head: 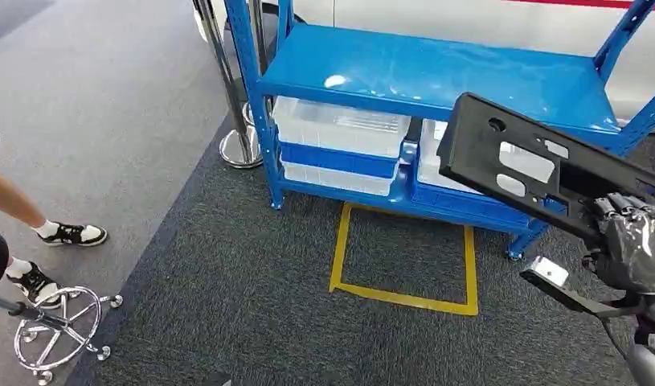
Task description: Take the parts from the cabinet and place them on the table.
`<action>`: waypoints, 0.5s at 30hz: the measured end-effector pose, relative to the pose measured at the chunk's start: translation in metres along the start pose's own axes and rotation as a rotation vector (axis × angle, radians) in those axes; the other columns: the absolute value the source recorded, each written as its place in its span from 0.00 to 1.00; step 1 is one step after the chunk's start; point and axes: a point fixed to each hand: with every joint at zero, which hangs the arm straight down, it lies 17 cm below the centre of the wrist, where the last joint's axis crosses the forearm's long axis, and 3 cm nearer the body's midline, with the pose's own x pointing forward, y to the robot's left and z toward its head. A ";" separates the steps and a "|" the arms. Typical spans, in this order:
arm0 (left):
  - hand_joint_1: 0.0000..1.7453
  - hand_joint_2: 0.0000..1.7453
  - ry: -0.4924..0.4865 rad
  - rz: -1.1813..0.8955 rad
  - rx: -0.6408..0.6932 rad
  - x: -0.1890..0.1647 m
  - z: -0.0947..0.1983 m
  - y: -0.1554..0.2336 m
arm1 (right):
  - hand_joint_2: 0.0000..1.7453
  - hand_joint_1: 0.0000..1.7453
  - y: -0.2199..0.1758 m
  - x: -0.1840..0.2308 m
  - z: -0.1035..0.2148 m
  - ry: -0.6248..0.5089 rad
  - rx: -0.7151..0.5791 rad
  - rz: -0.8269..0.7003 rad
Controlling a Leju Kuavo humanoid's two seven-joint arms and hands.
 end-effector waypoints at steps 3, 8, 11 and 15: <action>0.00 1.00 -0.001 0.000 -0.002 0.001 0.000 0.000 | 1.00 1.00 0.000 0.001 0.000 -0.001 0.000 -0.001; 0.00 1.00 -0.009 0.007 -0.008 0.003 0.000 0.000 | 1.00 1.00 0.001 0.001 0.000 0.005 0.016 0.012; 0.00 1.00 -0.011 0.021 -0.010 0.004 0.000 0.002 | 1.00 1.00 -0.005 0.001 -0.003 0.009 0.008 0.021; 0.00 1.00 -0.007 0.034 -0.008 0.003 0.000 0.003 | 1.00 1.00 -0.009 0.000 -0.003 0.010 0.004 0.029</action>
